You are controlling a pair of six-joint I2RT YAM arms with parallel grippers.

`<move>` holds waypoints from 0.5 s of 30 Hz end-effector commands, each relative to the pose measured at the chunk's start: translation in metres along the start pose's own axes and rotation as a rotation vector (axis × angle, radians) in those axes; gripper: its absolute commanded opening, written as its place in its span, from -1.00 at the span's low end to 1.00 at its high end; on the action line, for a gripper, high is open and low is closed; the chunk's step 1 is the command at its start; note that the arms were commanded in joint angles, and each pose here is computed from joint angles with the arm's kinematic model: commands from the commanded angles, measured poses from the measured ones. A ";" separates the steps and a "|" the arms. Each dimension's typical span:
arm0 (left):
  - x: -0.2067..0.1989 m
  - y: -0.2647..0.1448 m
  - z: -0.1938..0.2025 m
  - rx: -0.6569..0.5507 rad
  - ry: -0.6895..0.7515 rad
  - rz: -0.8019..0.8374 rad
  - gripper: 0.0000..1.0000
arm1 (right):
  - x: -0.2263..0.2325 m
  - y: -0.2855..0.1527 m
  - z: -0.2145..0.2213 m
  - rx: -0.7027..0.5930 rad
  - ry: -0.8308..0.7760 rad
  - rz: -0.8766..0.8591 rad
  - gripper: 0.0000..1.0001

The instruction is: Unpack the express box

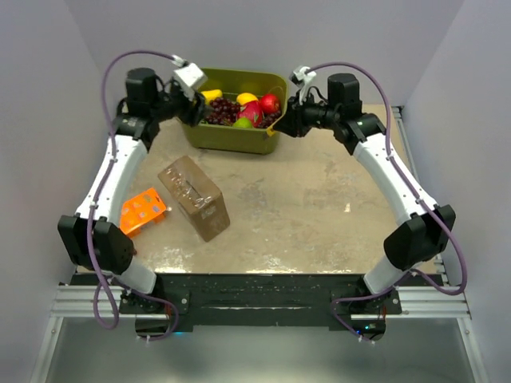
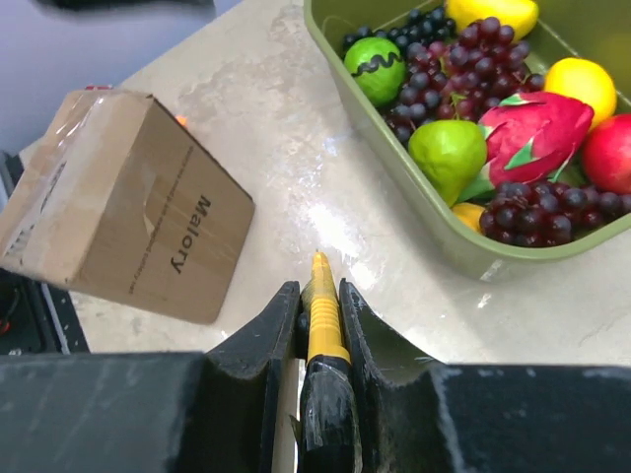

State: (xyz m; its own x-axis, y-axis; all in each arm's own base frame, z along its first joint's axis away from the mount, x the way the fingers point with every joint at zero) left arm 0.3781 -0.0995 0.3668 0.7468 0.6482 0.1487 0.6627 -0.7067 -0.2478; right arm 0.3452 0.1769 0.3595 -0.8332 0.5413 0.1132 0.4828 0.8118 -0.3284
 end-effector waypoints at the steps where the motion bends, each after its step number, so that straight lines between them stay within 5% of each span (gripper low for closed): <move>1: 0.050 -0.067 0.008 0.120 -0.108 -0.339 0.19 | 0.013 -0.005 -0.009 -0.044 -0.051 0.112 -1.00; 5: 0.059 -0.120 0.073 0.248 -0.374 -0.566 0.13 | 0.030 -0.004 -0.009 -0.002 -0.125 0.219 -1.00; 9: 0.037 -0.149 0.123 0.333 -0.418 -0.637 0.10 | 0.041 -0.005 -0.004 0.086 -0.268 0.180 -1.00; 15: -0.014 -0.149 0.159 0.324 -0.387 -0.378 0.10 | 0.067 -0.007 0.028 0.225 -0.508 -0.046 -1.00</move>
State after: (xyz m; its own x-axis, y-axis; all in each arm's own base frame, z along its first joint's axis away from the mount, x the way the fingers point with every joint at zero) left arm 0.2788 0.0577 0.2506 0.1801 0.9828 -0.0415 0.7861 -0.1692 -0.5945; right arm 0.3021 0.2112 0.3429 -0.8629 0.4744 -0.1742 0.4959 0.7285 -0.4727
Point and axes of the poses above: each gripper's point midway between its finger pads, its own y axis out along the fingers, its own x axis along the line the jaws close on, z = x × y, the point moved 10 cm from there along -y, back along the fingers, and after that the axes turned 4 degrees about -y, right-handed, at the moved point
